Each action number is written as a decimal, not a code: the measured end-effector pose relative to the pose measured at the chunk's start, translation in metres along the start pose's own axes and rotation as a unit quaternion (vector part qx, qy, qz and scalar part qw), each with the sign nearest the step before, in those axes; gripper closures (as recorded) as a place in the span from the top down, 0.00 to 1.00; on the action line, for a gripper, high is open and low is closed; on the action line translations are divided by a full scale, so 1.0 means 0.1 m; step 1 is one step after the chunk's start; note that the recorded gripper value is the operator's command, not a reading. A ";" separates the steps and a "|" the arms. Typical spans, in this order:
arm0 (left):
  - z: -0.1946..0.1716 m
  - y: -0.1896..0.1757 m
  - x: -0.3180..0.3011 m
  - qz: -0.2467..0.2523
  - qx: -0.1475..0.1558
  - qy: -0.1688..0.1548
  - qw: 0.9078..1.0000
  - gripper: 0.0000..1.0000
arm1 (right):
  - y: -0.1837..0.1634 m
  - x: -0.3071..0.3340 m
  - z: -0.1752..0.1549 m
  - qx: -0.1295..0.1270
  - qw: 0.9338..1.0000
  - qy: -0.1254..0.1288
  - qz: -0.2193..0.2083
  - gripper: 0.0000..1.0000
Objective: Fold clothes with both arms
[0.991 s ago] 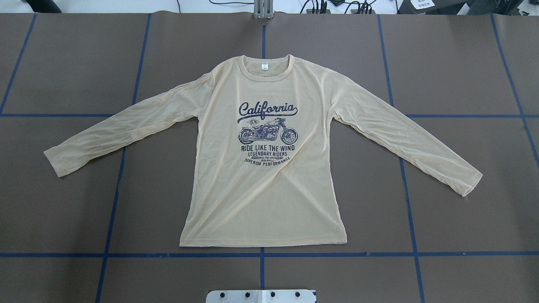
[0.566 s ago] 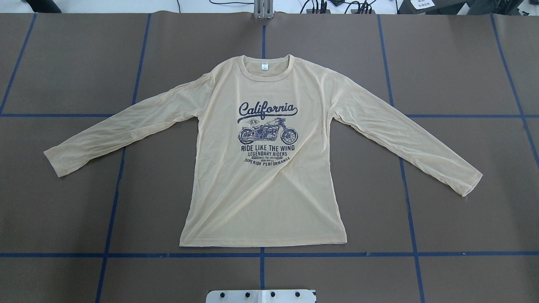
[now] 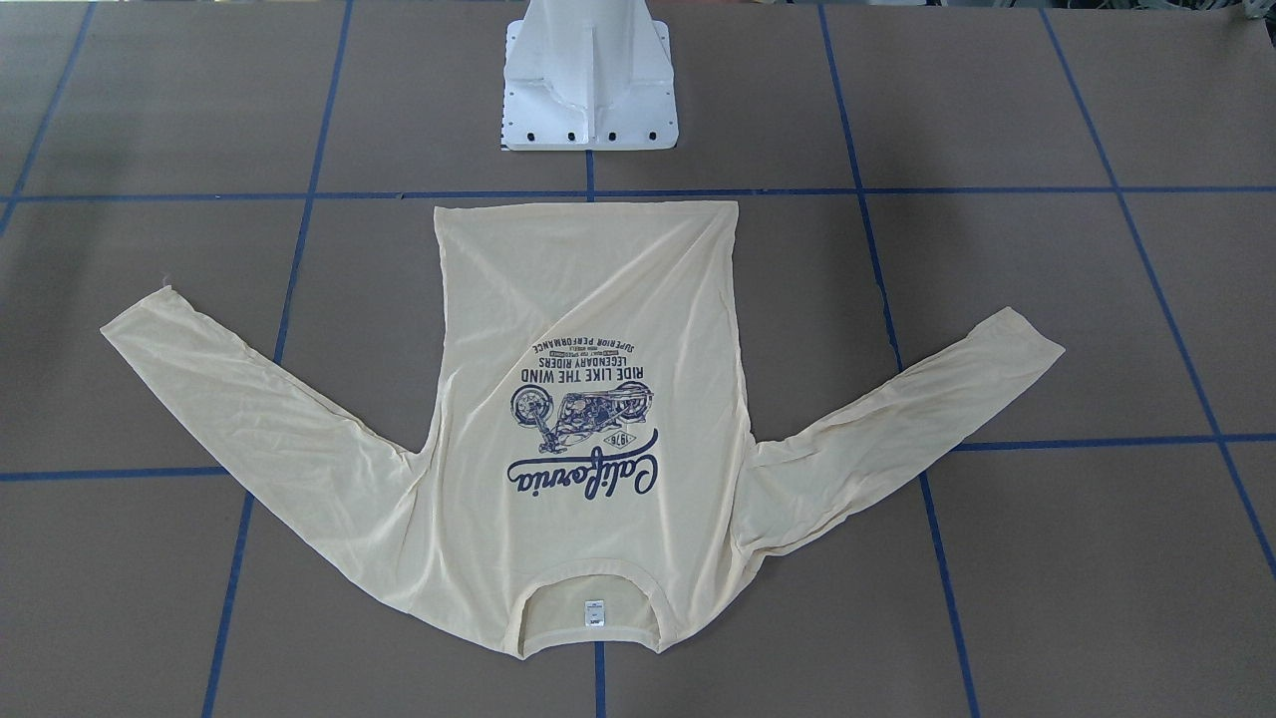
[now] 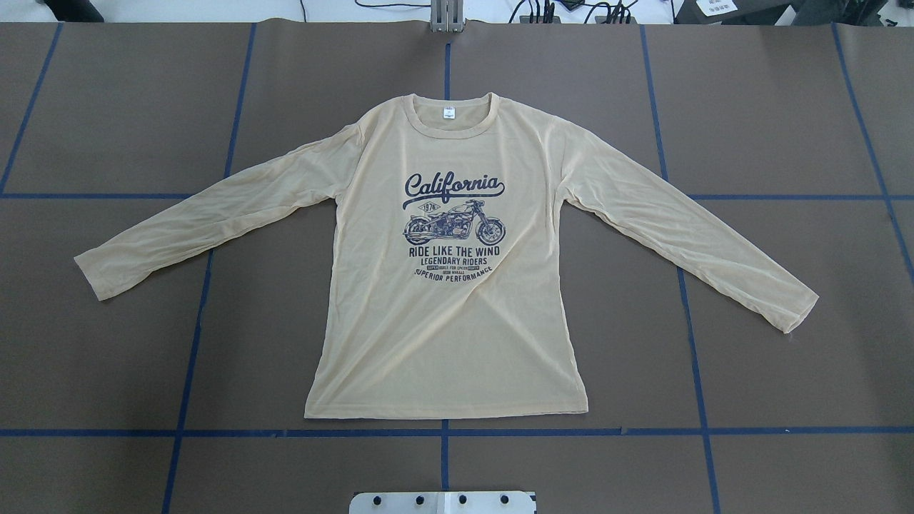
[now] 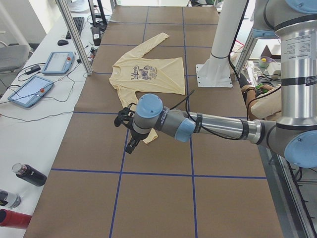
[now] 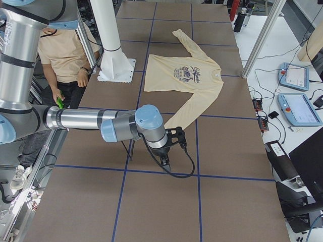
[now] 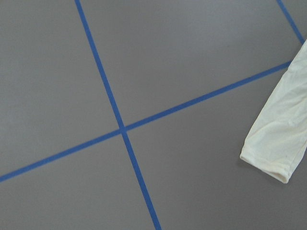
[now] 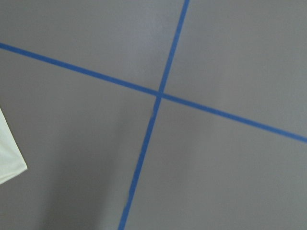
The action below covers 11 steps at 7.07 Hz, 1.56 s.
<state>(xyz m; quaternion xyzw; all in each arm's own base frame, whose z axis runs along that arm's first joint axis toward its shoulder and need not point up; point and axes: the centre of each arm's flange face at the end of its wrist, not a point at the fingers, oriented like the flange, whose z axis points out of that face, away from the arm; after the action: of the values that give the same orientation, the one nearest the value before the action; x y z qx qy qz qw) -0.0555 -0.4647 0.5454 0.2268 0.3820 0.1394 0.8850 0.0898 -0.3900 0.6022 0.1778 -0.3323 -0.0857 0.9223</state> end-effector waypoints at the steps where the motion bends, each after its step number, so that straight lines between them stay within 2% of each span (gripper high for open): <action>1: -0.04 -0.16 0.03 0.013 0.011 -0.001 1.000 1.00 | -0.12 -0.04 -0.03 0.023 1.000 -0.012 -0.002 1.00; 4: -0.07 -0.50 0.04 0.068 0.060 -0.004 0.996 1.00 | -0.24 -0.15 0.00 0.056 0.997 -0.038 -0.022 0.98; 5: -0.07 -0.55 0.05 0.078 0.070 -0.002 0.994 1.00 | -0.38 -0.31 0.06 0.058 0.996 -0.056 -0.032 0.96; 7: -0.10 -0.59 0.08 0.090 0.080 0.001 0.993 1.00 | -0.72 -0.85 0.29 0.045 0.994 -0.098 0.006 0.99; 8: -0.10 -0.59 0.09 0.093 0.083 0.002 0.992 1.00 | -0.80 -1.15 0.46 0.042 0.993 -0.102 0.033 0.99; 10: -0.10 -0.57 0.09 0.095 0.084 0.002 0.992 1.00 | -0.81 -1.75 0.96 0.053 0.991 -0.092 0.087 0.96; 11: -0.10 -0.57 0.09 0.095 0.084 0.002 0.992 1.00 | -0.72 -1.91 1.30 0.066 0.989 -0.084 0.098 0.90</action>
<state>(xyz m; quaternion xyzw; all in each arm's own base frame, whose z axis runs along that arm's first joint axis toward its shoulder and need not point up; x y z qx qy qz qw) -0.0529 -0.5068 0.5049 0.3356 0.3712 0.1907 0.8445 -0.1427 -0.4387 0.5563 0.1966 -0.4292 0.0123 0.8815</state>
